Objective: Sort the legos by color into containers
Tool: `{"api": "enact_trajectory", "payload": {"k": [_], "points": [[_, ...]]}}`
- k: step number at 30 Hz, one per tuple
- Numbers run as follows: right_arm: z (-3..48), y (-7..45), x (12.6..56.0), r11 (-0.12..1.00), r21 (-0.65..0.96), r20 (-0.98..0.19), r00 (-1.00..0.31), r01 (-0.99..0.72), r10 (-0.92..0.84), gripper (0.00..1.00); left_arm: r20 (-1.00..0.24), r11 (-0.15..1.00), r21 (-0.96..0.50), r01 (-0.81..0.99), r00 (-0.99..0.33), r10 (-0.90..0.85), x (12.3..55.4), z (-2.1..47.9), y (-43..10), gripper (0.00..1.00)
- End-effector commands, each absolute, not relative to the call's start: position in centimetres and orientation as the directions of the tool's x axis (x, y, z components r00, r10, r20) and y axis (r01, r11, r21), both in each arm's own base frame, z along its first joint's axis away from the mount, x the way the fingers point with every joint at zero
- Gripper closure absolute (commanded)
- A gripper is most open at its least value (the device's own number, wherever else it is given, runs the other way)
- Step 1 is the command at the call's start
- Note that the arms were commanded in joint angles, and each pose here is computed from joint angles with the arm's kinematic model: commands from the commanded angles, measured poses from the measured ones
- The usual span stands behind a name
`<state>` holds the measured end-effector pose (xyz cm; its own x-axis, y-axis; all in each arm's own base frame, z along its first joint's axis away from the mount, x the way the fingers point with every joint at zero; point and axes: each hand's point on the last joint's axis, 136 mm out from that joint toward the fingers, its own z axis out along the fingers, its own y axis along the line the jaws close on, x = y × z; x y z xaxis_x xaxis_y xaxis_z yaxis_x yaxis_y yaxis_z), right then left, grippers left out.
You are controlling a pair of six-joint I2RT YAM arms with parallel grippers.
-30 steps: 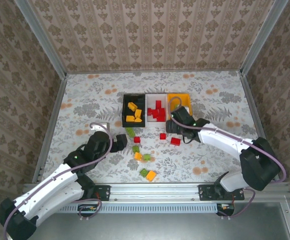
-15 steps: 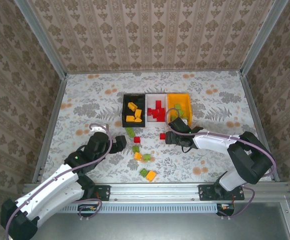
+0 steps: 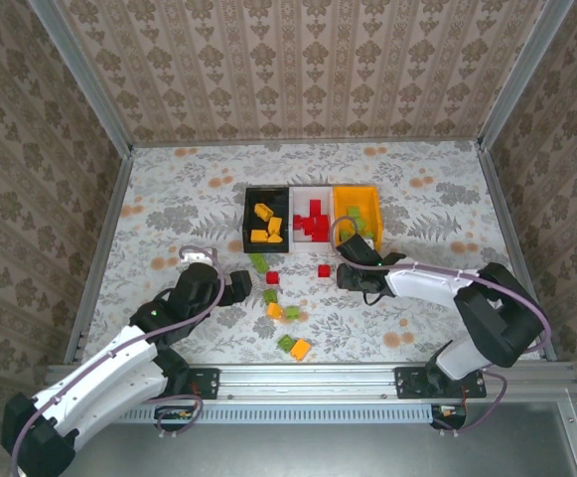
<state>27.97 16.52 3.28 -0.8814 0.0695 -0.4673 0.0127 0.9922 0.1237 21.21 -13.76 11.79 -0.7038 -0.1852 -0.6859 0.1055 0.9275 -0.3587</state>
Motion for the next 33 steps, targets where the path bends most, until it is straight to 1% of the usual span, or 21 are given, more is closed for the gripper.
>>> {"api": "enact_trajectory", "payload": {"k": [1,5,10,16,22,24,26,27,28,29,31,33], "points": [[7.0,17.0,27.9,0.986,0.16,-0.518,-0.854,-0.049,0.042,0.59,-0.676,0.923,-0.373,0.095,-0.709,-0.2,21.3,11.6,-13.8,0.0],[12.2,18.8,28.9,0.967,0.21,-0.582,-0.813,-0.143,0.006,0.59,-0.674,0.921,-0.376,0.099,-0.711,-0.2,21.3,11.6,-13.9,0.0],[15.7,22.0,32.1,0.948,0.241,-0.628,-0.779,-0.209,-0.012,0.58,-0.672,0.918,-0.384,0.101,-0.712,-0.204,21.2,11.8,-14.0,0.0],[15.2,25.6,38.3,0.949,0.242,-0.635,-0.773,-0.201,-0.002,0.57,-0.66,0.914,-0.392,0.104,-0.724,-0.201,20.9,11.6,-14.1,0.0],[12.4,26.5,42.7,0.969,0.206,-0.61,-0.792,-0.133,0.021,0.56,-0.654,0.913,-0.395,0.104,-0.729,-0.201,20.7,11.5,-14.0,0.0],[11.9,26.6,43.5,0.971,0.206,-0.612,-0.79,-0.118,0.034,0.51,-0.653,0.911,-0.399,0.102,-0.729,-0.204,20.7,11.5,-14.0,0.0],[12.0,26.9,44.1,0.971,0.207,-0.617,-0.786,-0.12,0.035,0.45,-0.654,0.911,-0.398,0.104,-0.729,-0.202,20.6,11.5,-14.0,0.0],[12.1,27.1,44.3,0.971,0.206,-0.617,-0.786,-0.123,0.031,0.36,-0.654,0.912,-0.396,0.107,-0.73,-0.199,20.6,11.5,-14.0,0.0],[12.3,27.1,44.4,0.971,0.206,-0.619,-0.785,-0.123,0.032,0.3,-0.655,0.912,-0.396,0.109,-0.729,-0.198,20.6,11.7,-14.1,0.0],[12.5,27.1,44.3,0.971,0.206,-0.621,-0.783,-0.123,0.032,0.27,-0.656,0.912,-0.395,0.108,-0.728,-0.198,20.6,11.7,-14.0,0.0],[13.3,26.9,43.8,0.969,0.213,-0.631,-0.775,-0.127,0.037,0.24,-0.659,0.912,-0.395,0.111,-0.726,-0.197,20.6,11.9,-14.0,0.0],[14.0,26.7,42.8,0.966,0.219,-0.639,-0.768,-0.135,0.038,0.23,-0.66,0.911,-0.397,0.111,-0.724,-0.2,20.6,12.0,-14.0,0.0]]}}
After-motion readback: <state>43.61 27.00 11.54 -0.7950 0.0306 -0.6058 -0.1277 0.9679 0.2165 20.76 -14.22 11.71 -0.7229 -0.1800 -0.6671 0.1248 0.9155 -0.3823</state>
